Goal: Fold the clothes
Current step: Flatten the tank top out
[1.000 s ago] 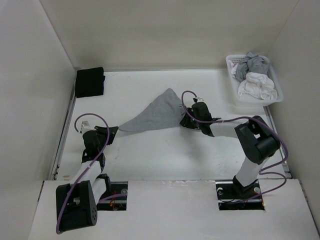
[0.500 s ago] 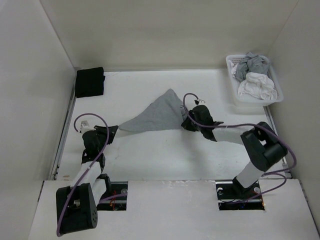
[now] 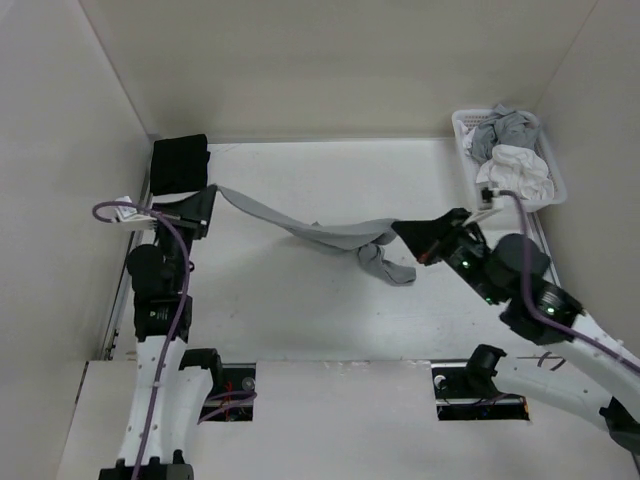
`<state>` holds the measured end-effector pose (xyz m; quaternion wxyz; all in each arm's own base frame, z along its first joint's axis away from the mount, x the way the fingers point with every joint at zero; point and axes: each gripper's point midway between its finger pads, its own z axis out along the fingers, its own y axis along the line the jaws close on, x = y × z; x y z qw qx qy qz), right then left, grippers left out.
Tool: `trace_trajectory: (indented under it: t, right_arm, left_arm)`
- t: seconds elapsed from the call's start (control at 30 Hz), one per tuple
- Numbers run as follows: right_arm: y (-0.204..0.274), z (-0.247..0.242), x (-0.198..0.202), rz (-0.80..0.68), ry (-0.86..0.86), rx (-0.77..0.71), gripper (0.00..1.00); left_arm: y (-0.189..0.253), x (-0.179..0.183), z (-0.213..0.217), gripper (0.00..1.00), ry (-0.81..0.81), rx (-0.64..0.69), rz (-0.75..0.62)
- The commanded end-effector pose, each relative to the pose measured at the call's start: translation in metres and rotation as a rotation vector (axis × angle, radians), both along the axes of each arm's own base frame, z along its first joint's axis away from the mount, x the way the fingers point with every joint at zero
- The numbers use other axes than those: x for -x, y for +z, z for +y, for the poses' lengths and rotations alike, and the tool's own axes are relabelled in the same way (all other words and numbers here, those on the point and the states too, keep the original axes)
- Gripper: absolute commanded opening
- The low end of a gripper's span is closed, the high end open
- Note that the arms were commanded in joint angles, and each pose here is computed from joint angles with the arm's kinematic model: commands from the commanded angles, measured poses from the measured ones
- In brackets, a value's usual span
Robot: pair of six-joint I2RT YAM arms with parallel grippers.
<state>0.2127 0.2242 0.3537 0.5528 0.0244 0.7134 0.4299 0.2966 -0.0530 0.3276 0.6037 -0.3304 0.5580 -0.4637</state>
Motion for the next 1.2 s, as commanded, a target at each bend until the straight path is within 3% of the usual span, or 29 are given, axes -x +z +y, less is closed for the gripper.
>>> trace_trajectory:
  t: [0.0, 0.23, 0.47, 0.57, 0.73, 0.93, 1.07, 1.17]
  right_arm:
    - [0.054, -0.037, 0.03, -0.054, -0.06, -0.001, 0.01]
    - [0.155, -0.083, 0.072, -0.155, -0.072, -0.07, 0.0]
    - [0.219, -0.08, 0.077, -0.266, -0.105, -0.001, 0.0]
    - [0.224, -0.08, 0.061, -0.348, -0.229, 0.021, 0.0]
    - [0.193, -0.042, 0.017, -0.388, -0.281, 0.112, 0.0]
    - [0.115, -0.007, -0.133, -0.179, -0.164, 0.127, 0.0]
    - [0.115, -0.009, -0.221, -0.122, -0.193, 0.13, 0.0]
    - [0.15, -0.014, -0.242, -0.156, -0.217, 0.121, 0.0]
  left_arm:
    - [0.098, 0.039, 0.004, 0.04, 0.044, 0.023, -0.205]
    - [0.214, 0.13, 0.013, 0.04, 0.125, -0.029, -0.442]
    - [0.254, 0.146, 0.026, 0.04, 0.22, -0.069, -0.499]
    - [0.241, 0.116, 0.029, 0.04, 0.232, -0.078, -0.437]
    - [0.175, 0.017, 0.044, 0.04, 0.285, -0.121, -0.219]
    - [0.108, -0.093, 0.047, 0.04, 0.292, -0.141, -0.038]
    - [0.131, -0.145, 0.038, 0.03, 0.241, -0.147, -0.056]
    - [0.172, -0.148, 0.036, 0.03, 0.241, -0.149, -0.133]
